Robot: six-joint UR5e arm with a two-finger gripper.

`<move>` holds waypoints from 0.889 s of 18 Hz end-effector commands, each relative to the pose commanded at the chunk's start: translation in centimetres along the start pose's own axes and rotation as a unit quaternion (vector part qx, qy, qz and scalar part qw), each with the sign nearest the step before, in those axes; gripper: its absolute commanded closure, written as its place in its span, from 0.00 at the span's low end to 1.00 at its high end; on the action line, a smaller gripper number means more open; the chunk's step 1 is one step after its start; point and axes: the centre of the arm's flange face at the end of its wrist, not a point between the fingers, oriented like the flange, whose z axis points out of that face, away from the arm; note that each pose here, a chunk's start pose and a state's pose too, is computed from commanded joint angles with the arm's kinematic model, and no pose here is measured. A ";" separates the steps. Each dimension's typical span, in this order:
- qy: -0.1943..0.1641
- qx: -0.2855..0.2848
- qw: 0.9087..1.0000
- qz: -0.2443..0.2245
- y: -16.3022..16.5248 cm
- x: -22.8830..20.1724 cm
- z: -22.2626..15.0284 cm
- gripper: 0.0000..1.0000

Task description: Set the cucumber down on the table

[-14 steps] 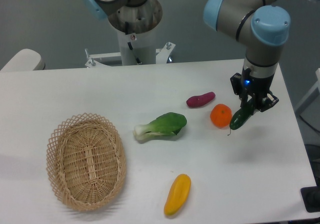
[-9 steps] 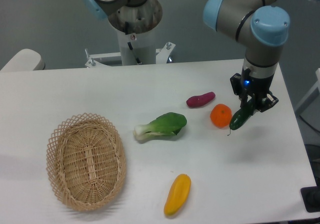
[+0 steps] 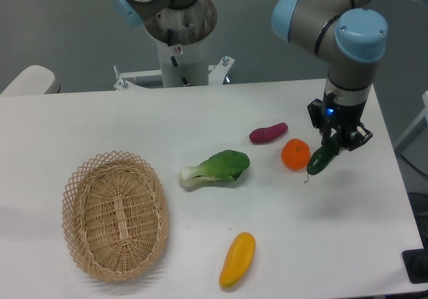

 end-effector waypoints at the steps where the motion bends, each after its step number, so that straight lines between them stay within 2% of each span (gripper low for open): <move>1: -0.001 -0.001 1.000 -0.002 -0.1 0.2 0.2 0.86; 4: -0.005 -0.001 1.000 0.001 -1.0 0.6 1.2 0.86; 7: -0.019 0.008 0.999 -0.043 -3.0 0.6 2.6 0.86; 11: -0.030 0.014 0.999 -0.034 -6.1 0.5 5.8 0.86; 14: -0.026 0.013 0.999 -0.034 -6.4 0.1 8.5 0.86; 16: -0.022 0.015 0.997 -0.078 -6.3 -0.2 9.8 0.86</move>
